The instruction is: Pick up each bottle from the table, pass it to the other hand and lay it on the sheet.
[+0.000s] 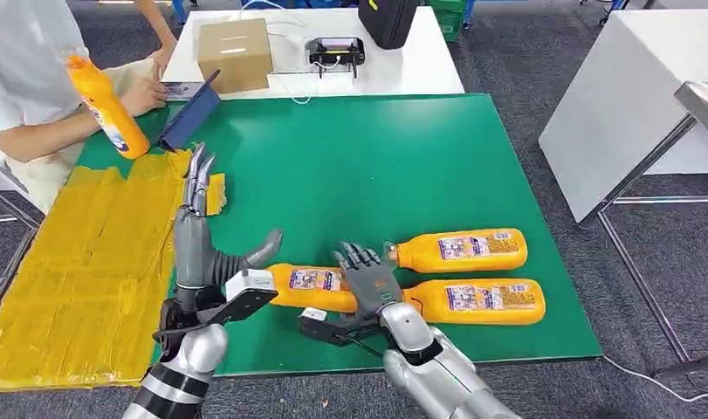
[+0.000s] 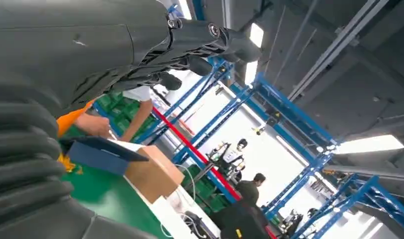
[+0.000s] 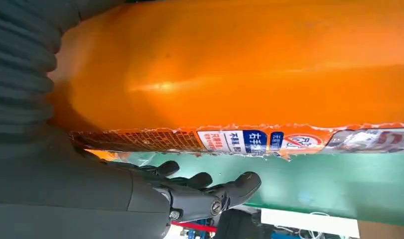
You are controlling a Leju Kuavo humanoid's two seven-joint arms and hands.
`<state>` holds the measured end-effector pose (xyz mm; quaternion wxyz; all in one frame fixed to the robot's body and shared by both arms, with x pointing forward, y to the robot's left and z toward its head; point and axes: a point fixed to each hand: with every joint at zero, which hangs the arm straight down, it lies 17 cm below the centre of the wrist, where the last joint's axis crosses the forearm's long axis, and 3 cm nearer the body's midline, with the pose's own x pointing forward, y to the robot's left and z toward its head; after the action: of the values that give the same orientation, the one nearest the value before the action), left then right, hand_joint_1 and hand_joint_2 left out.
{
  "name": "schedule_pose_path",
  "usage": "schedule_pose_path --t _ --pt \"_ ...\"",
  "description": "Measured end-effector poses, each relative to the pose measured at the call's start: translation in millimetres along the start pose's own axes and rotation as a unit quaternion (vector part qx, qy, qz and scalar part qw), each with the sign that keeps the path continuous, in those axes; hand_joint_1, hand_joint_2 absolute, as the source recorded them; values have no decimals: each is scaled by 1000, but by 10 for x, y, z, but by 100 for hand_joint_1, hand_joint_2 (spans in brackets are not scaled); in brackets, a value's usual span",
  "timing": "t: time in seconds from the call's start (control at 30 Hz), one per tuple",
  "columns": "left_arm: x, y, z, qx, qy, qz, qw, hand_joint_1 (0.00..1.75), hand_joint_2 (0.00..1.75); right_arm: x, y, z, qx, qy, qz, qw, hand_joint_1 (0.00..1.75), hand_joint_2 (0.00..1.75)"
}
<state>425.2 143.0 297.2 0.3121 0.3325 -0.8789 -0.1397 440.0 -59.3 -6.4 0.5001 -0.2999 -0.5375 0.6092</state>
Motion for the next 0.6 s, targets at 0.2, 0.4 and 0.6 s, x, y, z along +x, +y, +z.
schedule_pose_path --t 0.2,0.4,0.6 --pt "44 -19 6 -1 -3 12 1000 0 175 38 58 -48 16 -8 19 1000 171 175" --pt "41 -10 8 2 -2 20 1000 0 175 95 48 -73 14 -21 17 1000 173 175" --pt "53 -14 77 -5 -4 8 1000 0 175 173 -128 -19 -37 -32 -13 999 175 175"
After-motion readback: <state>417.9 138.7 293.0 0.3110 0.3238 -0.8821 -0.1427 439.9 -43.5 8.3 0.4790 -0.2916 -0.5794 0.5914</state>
